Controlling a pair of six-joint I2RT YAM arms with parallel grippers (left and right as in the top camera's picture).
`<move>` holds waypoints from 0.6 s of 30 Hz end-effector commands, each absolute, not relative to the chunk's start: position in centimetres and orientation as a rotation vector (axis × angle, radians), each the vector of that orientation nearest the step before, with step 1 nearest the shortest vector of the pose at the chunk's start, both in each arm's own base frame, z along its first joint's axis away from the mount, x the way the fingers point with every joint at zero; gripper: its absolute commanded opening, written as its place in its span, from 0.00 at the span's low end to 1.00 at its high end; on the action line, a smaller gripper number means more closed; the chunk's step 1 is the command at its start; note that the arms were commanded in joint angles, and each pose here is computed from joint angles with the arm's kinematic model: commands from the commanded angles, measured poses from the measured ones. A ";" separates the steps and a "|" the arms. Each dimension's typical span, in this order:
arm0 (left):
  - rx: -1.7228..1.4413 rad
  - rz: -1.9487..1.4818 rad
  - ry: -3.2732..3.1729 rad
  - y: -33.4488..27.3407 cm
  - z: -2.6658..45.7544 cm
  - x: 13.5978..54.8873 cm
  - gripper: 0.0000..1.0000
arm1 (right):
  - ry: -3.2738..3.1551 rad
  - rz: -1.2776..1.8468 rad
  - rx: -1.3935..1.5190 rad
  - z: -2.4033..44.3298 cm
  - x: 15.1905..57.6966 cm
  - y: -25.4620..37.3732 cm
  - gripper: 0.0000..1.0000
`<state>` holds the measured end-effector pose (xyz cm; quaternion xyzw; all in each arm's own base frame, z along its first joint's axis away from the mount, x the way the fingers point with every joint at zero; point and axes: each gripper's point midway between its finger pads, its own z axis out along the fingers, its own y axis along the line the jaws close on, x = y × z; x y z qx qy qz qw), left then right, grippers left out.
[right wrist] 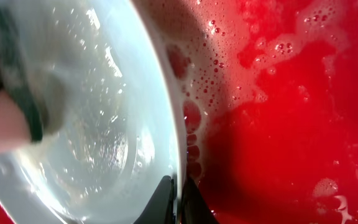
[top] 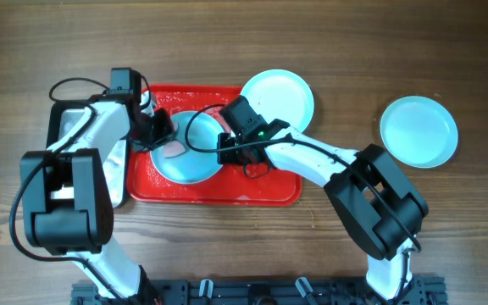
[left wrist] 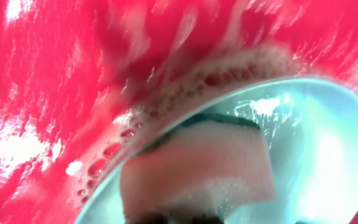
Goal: Clean dirty plates on tray and stack at the side
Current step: 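Keep scrubbing the plate's rim area with the sponge while right gripper holds it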
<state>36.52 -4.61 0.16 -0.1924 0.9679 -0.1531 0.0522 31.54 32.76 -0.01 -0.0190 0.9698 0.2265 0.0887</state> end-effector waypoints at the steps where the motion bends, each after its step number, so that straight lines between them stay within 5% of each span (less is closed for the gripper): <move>1: -0.910 0.007 2.942 -0.6 -5.1 34.3 0.04 | 2.991 0.554 -0.111 -4.2 29.2 31.5 0.04; 5: -0.869 0.275 2.944 0.8 -4.7 32.8 0.04 | 2.991 0.560 -0.118 -4.2 29.1 31.5 0.04; 10: -0.409 -0.016 3.158 -5.0 -3.3 31.5 0.04 | 2.988 0.566 -0.126 -4.2 29.1 31.6 0.05; 18: -0.102 -0.031 3.196 -10.5 -2.4 29.6 0.04 | 2.983 0.571 -0.125 -4.1 29.2 31.7 0.04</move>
